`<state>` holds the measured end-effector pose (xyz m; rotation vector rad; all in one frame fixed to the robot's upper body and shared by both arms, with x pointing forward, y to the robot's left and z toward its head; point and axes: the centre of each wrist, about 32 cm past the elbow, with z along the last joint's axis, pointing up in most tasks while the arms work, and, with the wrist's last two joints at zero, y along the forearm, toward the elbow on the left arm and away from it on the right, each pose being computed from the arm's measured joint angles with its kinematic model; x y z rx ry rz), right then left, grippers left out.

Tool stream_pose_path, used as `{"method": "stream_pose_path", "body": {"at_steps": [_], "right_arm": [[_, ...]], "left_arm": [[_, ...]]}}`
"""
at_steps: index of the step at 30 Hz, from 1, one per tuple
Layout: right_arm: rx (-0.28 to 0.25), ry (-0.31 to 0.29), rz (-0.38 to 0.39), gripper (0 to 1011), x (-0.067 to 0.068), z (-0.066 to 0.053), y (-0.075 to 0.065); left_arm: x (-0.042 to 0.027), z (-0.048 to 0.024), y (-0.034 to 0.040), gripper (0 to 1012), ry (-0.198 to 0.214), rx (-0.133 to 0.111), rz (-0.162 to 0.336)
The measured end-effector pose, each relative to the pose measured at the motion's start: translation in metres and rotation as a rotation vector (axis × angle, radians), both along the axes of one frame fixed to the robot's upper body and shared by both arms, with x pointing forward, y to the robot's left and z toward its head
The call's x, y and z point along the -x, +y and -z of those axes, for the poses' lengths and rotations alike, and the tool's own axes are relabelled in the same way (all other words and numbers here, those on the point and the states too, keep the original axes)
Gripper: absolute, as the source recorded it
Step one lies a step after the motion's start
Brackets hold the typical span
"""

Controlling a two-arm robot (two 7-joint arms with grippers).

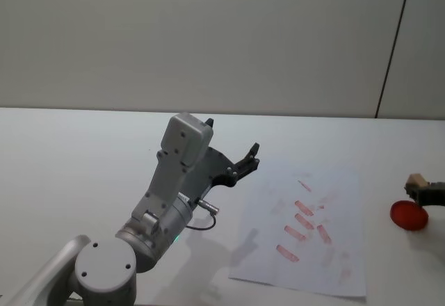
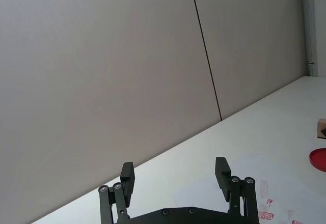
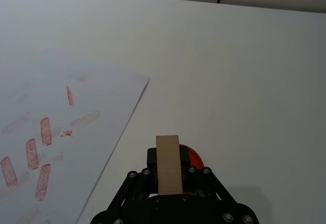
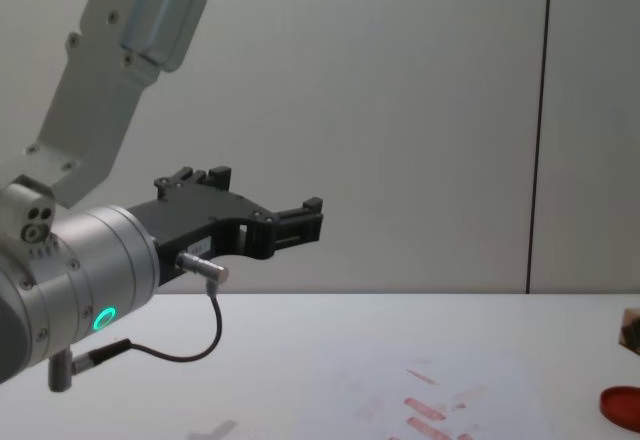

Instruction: Use the one hand to pick up the stamp and affix it onto the A4 paper.

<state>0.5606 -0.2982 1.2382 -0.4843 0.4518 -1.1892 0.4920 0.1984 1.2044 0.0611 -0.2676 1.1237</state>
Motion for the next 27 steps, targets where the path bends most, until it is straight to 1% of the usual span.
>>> {"method": "stream_pose_path", "body": {"at_steps": [11,27], "right_arm": [[0.025,0.028,0.017,219,-0.006,0.010,-0.004],[0.048,0.049,0.006,219,-0.012,0.019,0.000]], "left_arm": [[0.0000,0.0000,0.0000,1002,0.000,0.000,0.000],[0.0000,0.0000,0.0000,1002,0.000,0.000,0.000]]}}
